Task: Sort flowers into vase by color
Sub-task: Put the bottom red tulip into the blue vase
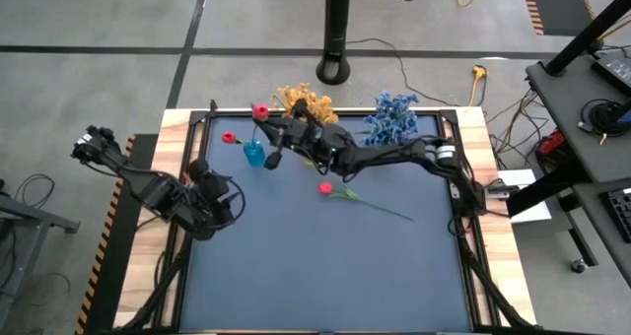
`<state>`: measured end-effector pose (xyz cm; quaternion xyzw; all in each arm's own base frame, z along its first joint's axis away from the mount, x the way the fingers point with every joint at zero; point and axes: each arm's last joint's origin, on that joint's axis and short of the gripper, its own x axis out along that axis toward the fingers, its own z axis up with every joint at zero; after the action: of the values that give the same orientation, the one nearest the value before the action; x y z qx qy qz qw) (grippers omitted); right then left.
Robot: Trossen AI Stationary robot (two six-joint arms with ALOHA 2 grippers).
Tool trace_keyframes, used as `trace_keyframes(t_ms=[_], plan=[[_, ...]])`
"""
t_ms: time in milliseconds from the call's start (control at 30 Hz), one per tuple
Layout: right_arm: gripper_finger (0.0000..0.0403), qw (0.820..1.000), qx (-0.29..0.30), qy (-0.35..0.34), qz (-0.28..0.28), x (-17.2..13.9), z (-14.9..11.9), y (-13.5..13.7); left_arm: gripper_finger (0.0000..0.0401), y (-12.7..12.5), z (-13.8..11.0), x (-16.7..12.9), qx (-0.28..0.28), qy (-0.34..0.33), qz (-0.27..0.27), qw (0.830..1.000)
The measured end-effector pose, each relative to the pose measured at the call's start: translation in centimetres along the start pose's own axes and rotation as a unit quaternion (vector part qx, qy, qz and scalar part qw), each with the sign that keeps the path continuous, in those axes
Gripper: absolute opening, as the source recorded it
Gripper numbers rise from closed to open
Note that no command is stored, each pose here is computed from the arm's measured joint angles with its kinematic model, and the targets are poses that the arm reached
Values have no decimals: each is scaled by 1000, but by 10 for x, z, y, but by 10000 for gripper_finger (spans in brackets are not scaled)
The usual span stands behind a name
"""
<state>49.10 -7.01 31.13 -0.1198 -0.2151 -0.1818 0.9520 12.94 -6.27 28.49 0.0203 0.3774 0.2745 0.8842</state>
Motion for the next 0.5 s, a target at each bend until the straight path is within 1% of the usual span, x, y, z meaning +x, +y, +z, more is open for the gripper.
trace_keyframes(t_ms=[133,400,500], plan=[[18,1000,4,6,-9,4,-12,-8,200,3,-7,3,0,15,19,1000],[18,1000,15,13,-18,6,-30,-16,200,3,-13,7,12,22,27,999],[18,1000,15,10,-19,5,-32,-16,200,4,-14,7,14,23,28,999]])
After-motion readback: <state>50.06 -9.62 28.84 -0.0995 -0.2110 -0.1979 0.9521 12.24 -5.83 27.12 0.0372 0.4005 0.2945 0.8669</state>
